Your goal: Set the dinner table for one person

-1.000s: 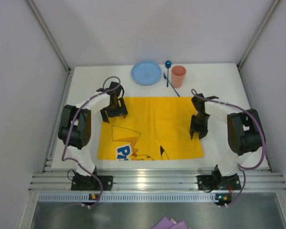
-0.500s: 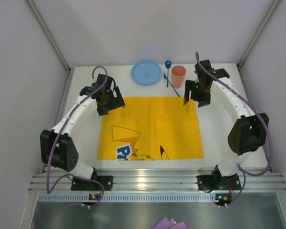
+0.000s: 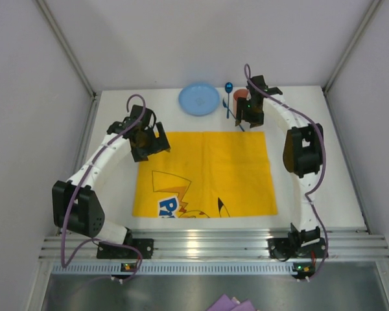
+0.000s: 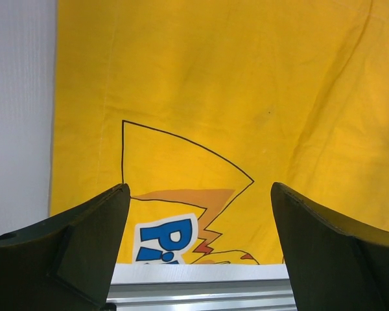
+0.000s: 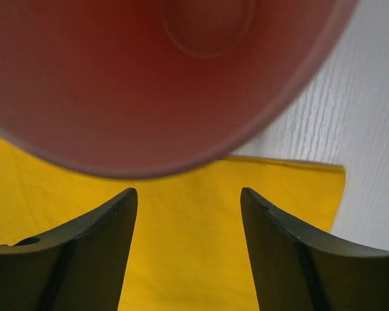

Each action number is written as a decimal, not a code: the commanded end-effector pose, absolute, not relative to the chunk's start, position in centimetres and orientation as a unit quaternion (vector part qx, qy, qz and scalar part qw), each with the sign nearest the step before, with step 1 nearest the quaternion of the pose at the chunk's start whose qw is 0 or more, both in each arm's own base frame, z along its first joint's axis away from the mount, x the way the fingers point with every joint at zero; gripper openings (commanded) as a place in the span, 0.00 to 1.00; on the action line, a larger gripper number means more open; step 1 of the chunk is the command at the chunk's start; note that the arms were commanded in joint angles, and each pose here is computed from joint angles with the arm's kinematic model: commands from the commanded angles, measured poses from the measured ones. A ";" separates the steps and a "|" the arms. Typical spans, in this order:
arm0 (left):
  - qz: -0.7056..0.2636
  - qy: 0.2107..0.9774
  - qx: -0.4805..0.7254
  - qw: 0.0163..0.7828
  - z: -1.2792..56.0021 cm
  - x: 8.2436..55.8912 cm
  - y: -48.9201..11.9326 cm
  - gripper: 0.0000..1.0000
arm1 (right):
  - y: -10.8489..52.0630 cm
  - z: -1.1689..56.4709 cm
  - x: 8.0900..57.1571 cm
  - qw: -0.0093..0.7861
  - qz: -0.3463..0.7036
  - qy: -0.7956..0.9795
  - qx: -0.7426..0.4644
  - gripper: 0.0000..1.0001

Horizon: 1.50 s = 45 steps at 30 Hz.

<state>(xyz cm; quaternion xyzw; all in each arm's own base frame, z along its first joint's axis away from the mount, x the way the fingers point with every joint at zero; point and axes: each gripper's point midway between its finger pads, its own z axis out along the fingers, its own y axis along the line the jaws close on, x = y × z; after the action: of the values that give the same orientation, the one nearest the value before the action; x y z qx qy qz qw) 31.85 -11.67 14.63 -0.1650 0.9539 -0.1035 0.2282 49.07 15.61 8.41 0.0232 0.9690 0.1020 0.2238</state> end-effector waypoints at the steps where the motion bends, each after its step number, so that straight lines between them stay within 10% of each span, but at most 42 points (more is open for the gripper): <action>1: -0.107 0.945 -0.178 0.251 16.0 32.3 -11.3 0.95 | 16.2 10.1 53.1 0.290 0.106 0.951 0.003 0.65; 26: -0.074 0.948 -0.221 0.219 15.1 33.2 -11.0 0.94 | 16.1 0.4 52.4 0.209 0.029 0.977 0.018 0.36; 36: -0.056 0.947 -0.209 0.236 15.9 30.4 -9.2 0.94 | 16.5 -0.5 52.0 0.218 -0.025 0.976 -0.013 0.00; 45: -0.064 0.947 -0.196 0.245 16.3 28.8 -8.9 0.95 | 17.7 1.5 52.8 0.248 -0.037 0.968 -0.022 0.00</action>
<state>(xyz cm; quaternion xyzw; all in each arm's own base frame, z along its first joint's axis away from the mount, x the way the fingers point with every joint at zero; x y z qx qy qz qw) 29.30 -9.34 15.72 -0.2033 0.9486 -0.0645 0.2337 53.62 16.59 3.13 -0.0057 0.9634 -0.0271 0.2665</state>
